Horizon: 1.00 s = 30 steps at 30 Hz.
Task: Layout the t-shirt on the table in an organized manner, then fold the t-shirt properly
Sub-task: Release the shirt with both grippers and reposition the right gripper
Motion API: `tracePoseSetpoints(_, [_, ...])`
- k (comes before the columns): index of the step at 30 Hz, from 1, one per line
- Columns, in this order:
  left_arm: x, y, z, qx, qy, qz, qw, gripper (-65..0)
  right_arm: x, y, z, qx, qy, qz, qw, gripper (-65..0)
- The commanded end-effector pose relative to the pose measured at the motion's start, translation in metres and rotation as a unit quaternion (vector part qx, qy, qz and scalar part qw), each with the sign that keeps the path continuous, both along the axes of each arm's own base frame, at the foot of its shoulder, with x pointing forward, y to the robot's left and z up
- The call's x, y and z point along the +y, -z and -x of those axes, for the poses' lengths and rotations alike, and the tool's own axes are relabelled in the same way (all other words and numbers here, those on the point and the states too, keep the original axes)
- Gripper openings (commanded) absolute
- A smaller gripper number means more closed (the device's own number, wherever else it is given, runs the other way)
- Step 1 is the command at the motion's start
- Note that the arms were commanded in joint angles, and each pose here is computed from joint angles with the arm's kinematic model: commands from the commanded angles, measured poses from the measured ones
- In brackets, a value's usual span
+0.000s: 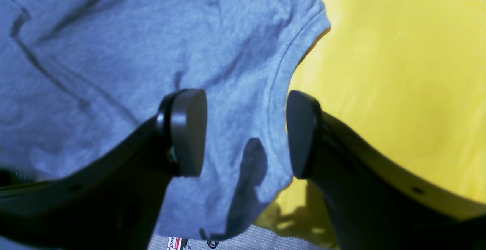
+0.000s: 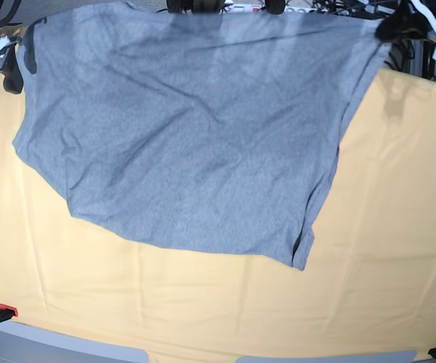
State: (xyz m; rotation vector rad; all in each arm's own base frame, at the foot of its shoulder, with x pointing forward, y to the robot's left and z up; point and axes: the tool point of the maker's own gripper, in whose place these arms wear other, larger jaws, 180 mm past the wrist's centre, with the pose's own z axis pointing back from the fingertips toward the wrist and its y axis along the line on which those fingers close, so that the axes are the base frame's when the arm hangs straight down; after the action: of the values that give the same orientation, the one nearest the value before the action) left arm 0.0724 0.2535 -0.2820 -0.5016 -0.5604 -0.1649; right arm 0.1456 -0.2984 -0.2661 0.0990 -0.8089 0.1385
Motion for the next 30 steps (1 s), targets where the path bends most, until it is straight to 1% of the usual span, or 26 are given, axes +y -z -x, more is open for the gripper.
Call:
tracePoseSetpoints(1, [0.001,-0.008,-0.004,-0.012,0.010,-0.005,1.000,-65.0,0.001,-0.010,-0.004,-0.016,-0.011,0.008,0.9998,-29.9])
tracePoseSetpoints(8, [0.001,-0.006,-0.002,-0.009,0.006,-0.002,1.000,-65.0,0.000,-0.010,-0.004,-0.016,-0.011,0.008,0.9998,-29.9])
tracePoseSetpoints(12, [0.000,-0.003,0.010,0.012,0.004,0.000,1.000,-65.0,0.000,-0.010,-0.004,-0.016,-0.011,0.008,0.9998,-29.9])
tracePoseSetpoints(16, [0.000,-0.004,0.007,0.006,0.004,0.000,1.000,-65.0,0.006,-0.016,-0.019,-0.043,-0.018,0.002,0.9989,-29.8])
tracePoseSetpoints(17, [-0.001,-0.004,0.006,0.003,0.004,0.000,1.000,-60.4,0.009,-0.018,-0.025,-0.051,-0.023,-0.001,0.9984,-29.8])
tracePoseSetpoints(20, [-0.001,-0.006,0.000,-0.008,0.004,0.000,1.000,-30.0,0.022,-0.023,-0.045,-0.075,-0.044,-0.009,0.9962,-29.8])
tracePoseSetpoints(21, [-0.001,-0.006,-0.003,-0.012,0.004,0.000,1.000,-21.7,0.025,-0.022,-0.051,-0.077,-0.051,-0.004,0.9957,-29.8])
tracePoseSetpoints(22, [-0.001,-0.007,-0.004,-0.015,0.004,0.000,1.000,-15.7,0.027,-0.022,-0.058,-0.079,-0.058,0.004,0.9952,-29.8])
tracePoseSetpoints(25, [-0.001,-0.009,-0.013,-0.031,0.004,0.000,1.000,-15.4,0.030,-0.023,-0.078,-0.095,-0.068,0.032,0.9926,-29.8])
tracePoseSetpoints(26, [-0.001,-0.011,-0.017,-0.039,0.004,0.000,0.999,-15.4,0.030,-0.024,-0.085,-0.100,-0.065,0.036,0.9922,-29.8])
tracePoseSetpoints(28, [-0.001,-0.013,-0.026,-0.054,0.004,0.000,0.999,-15.4,0.030,-0.020,-0.098,-0.100,-0.062,0.038,0.9923,-29.8])
tracePoseSetpoints(30, [-0.001,-0.017,-0.035,-0.071,0.004,0.000,0.997,-15.4,0.030,-0.012,-0.110,-0.094,-0.057,0.028,0.9935,-29.8])
